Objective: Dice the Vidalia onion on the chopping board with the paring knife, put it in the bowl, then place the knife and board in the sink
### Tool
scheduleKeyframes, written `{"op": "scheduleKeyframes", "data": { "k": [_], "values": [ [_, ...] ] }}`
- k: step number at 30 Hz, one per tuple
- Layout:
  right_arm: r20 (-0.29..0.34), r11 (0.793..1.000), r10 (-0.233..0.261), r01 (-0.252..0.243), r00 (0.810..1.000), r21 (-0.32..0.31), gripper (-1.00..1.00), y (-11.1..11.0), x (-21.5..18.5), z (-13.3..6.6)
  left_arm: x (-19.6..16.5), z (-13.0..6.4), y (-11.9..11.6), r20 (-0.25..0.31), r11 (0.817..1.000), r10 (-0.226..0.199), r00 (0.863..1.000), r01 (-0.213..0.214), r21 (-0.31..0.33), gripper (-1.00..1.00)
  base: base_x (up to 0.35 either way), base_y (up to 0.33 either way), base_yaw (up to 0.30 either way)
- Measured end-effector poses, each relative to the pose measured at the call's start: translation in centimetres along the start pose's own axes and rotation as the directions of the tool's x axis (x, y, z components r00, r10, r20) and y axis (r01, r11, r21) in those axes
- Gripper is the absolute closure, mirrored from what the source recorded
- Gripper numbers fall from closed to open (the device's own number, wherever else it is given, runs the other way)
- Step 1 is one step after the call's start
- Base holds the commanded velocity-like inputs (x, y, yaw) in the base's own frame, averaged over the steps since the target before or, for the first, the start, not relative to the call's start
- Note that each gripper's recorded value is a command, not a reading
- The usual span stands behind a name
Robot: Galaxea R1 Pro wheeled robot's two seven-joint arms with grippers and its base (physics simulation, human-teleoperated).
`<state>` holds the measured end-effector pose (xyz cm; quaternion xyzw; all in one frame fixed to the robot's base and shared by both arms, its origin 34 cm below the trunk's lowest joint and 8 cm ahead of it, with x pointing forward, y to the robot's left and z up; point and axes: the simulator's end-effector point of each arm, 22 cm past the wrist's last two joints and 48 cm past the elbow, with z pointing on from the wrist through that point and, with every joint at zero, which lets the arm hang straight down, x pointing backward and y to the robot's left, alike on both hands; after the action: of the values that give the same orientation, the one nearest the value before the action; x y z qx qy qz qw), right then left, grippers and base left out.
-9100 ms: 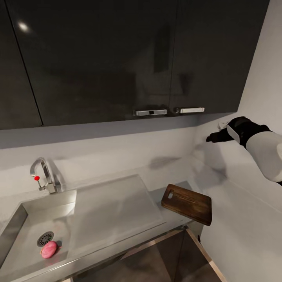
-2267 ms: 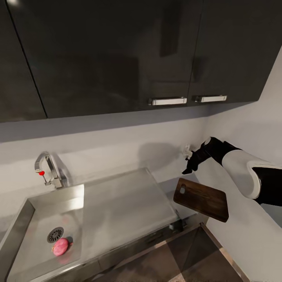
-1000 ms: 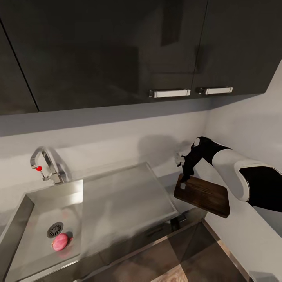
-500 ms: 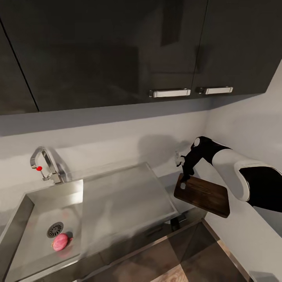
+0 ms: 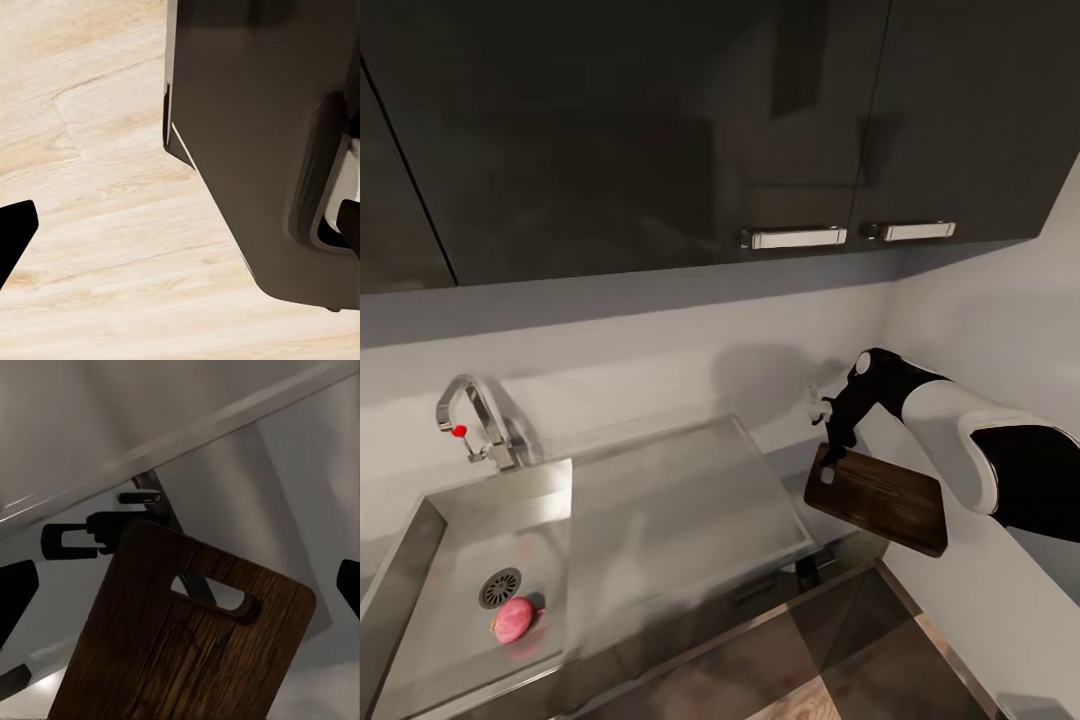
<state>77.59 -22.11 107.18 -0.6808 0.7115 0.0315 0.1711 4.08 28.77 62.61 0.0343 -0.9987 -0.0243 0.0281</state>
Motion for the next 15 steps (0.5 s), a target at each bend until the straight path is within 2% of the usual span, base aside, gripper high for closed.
{"op": "scheduleKeyframes", "data": {
  "k": [8,15],
  "values": [
    [-0.048,1.000,-0.020,0.020,0.999,-0.003,-1.00,0.0,1.1,0.0,0.0,0.0,0.0,0.000,1.000,0.000,1.000,0.000,0.000,-1.00,0.009,0.000,0.000],
    [-0.062,1.000,-0.017,0.018,0.998,0.014,-1.00,-0.5,2.1,-0.6,0.0,0.0,0.0,0.000,1.000,0.000,1.000,0.000,0.000,-1.00,0.000,0.000,0.000]
  ]
}}
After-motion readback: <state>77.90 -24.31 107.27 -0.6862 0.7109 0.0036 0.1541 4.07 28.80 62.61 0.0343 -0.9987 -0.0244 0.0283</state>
